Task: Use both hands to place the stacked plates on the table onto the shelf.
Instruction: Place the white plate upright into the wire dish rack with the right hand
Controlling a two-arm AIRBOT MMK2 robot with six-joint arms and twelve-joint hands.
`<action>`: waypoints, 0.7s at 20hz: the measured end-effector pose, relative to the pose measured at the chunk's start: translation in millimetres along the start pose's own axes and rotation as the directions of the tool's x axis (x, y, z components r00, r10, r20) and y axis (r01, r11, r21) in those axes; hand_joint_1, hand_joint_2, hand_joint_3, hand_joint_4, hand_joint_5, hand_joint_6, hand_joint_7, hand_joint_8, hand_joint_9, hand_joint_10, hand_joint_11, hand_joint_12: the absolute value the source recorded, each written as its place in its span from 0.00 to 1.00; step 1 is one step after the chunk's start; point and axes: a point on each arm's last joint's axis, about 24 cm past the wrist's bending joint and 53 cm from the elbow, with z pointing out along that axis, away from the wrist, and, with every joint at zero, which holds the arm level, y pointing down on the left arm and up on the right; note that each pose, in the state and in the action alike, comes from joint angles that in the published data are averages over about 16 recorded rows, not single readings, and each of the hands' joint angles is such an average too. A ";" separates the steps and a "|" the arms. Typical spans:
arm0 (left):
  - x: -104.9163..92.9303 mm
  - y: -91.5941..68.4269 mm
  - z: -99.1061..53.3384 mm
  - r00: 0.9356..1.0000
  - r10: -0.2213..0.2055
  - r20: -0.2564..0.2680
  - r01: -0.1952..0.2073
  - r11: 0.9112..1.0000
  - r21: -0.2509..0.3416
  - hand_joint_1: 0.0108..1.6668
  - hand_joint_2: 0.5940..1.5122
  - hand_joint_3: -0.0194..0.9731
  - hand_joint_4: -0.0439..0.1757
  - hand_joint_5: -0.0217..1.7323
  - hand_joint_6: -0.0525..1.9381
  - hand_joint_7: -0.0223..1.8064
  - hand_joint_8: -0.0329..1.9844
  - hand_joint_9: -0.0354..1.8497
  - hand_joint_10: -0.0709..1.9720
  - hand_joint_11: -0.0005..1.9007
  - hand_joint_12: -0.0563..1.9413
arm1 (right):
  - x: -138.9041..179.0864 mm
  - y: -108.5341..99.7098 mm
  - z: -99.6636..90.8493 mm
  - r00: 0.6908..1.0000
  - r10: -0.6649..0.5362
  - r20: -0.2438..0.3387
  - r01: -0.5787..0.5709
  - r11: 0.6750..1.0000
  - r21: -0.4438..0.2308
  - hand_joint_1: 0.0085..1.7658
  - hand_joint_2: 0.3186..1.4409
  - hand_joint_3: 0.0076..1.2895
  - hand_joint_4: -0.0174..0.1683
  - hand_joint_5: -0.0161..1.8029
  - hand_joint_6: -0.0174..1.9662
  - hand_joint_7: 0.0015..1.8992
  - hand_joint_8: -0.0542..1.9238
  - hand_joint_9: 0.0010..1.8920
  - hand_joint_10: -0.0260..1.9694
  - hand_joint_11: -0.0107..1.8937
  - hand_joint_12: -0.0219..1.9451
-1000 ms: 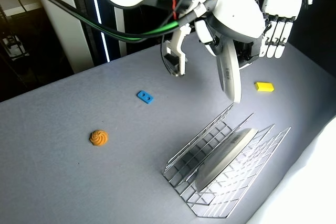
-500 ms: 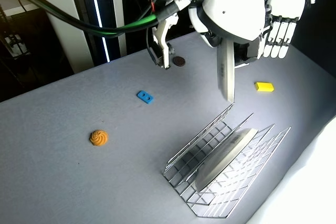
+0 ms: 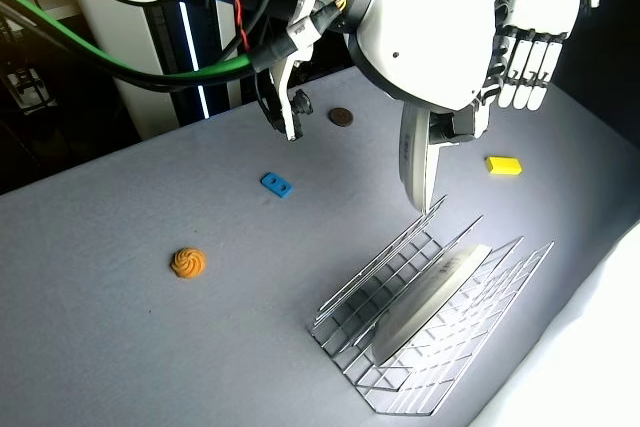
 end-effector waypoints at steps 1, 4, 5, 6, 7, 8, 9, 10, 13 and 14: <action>0.3 -0.7 0.2 1.000 0.001 -0.002 -0.001 1.000 0.002 0.00 0.57 0.04 0.20 0.06 0.03 0.05 0.02 0.03 0.04 0.01 0.03 | -4.3 -1.6 -1.4 1.000 0.017 0.013 -0.017 1.000 -0.001 0.77 0.59 0.01 0.05 0.57 0.40 0.61 0.33 0.55 0.52 0.44 0.56; 1.7 -3.4 0.9 1.000 0.002 -0.009 -0.002 1.000 0.010 0.00 0.56 0.04 0.20 0.06 0.03 0.05 0.02 0.03 0.04 0.01 0.03 | -17.0 -7.2 -5.2 0.996 0.068 0.052 -0.068 0.998 -0.004 0.77 0.59 0.01 0.05 0.57 0.39 0.62 0.31 0.56 0.51 0.44 0.56; 2.2 -4.3 1.1 1.000 0.002 -0.011 -0.002 1.000 0.013 0.00 0.57 0.04 0.20 0.06 0.03 0.05 0.02 0.03 0.04 0.01 0.03 | -21.2 -9.5 -6.4 0.994 0.083 0.065 -0.083 0.997 -0.004 0.77 0.59 0.01 0.05 0.57 0.38 0.62 0.31 0.56 0.51 0.44 0.56; 2.7 -5.2 1.2 1.000 0.002 -0.014 -0.002 1.000 0.016 0.00 0.57 0.04 0.20 0.06 0.03 0.05 0.02 0.03 0.04 0.01 0.03 | -25.4 -11.9 -7.6 0.992 0.099 0.078 -0.099 0.995 -0.005 0.77 0.59 0.01 0.05 0.57 0.38 0.62 0.30 0.56 0.51 0.45 0.56; 3.2 -5.9 1.2 1.000 0.002 -0.016 -0.002 1.000 0.018 0.00 0.57 0.04 0.20 0.06 0.03 0.05 0.02 0.03 0.04 0.01 0.03 | -29.4 -14.2 -8.8 0.989 0.112 0.091 -0.112 0.994 -0.005 0.77 0.59 0.01 0.05 0.57 0.37 0.62 0.30 0.56 0.50 0.45 0.56; 3.5 -6.4 1.3 1.000 0.002 -0.017 -0.002 1.000 0.021 0.00 0.57 0.04 0.20 0.06 0.03 0.06 0.02 0.04 0.04 0.01 0.03 | -33.3 -16.7 -10.1 0.987 0.125 0.103 -0.125 0.992 -0.005 0.77 0.59 0.01 0.05 0.57 0.37 0.62 0.30 0.56 0.50 0.45 0.55; 3.9 -7.0 1.3 1.000 0.002 -0.019 -0.001 1.000 0.023 0.00 0.57 0.04 0.20 0.06 0.03 0.06 0.02 0.04 0.04 0.01 0.03 | -37.0 -19.3 -11.3 0.984 0.136 0.115 -0.136 0.991 -0.005 0.78 0.59 0.01 0.05 0.57 0.37 0.62 0.30 0.57 0.50 0.45 0.55; 4.4 -7.6 1.4 1.000 0.001 -0.021 -0.001 1.000 0.025 0.00 0.57 0.04 0.20 0.06 0.03 0.06 0.02 0.04 0.04 0.01 0.03 | -40.2 -21.8 -12.3 0.982 0.145 0.125 -0.146 0.989 -0.004 0.78 0.59 0.01 0.05 0.57 0.36 0.62 0.30 0.57 0.51 0.45 0.56; 5.6 -9.4 1.5 1.000 0.000 -0.026 0.001 1.000 0.032 0.00 0.57 0.04 0.20 0.07 0.03 0.07 0.02 0.05 0.04 0.01 0.03 | -48.1 -30.0 -15.0 0.975 0.167 0.149 -0.169 0.986 0.002 0.78 0.59 0.01 0.05 0.57 0.36 0.62 0.31 0.56 0.51 0.44 0.56; 5.9 -10.0 1.6 1.000 0.000 -0.028 0.001 0.999 0.034 0.00 0.57 0.04 0.20 0.07 0.03 0.07 0.02 0.05 0.04 0.01 0.03 | -50.0 -32.7 -15.6 0.973 0.172 0.155 -0.175 0.985 0.005 0.78 0.59 0.01 0.05 0.57 0.36 0.62 0.32 0.56 0.51 0.44 0.56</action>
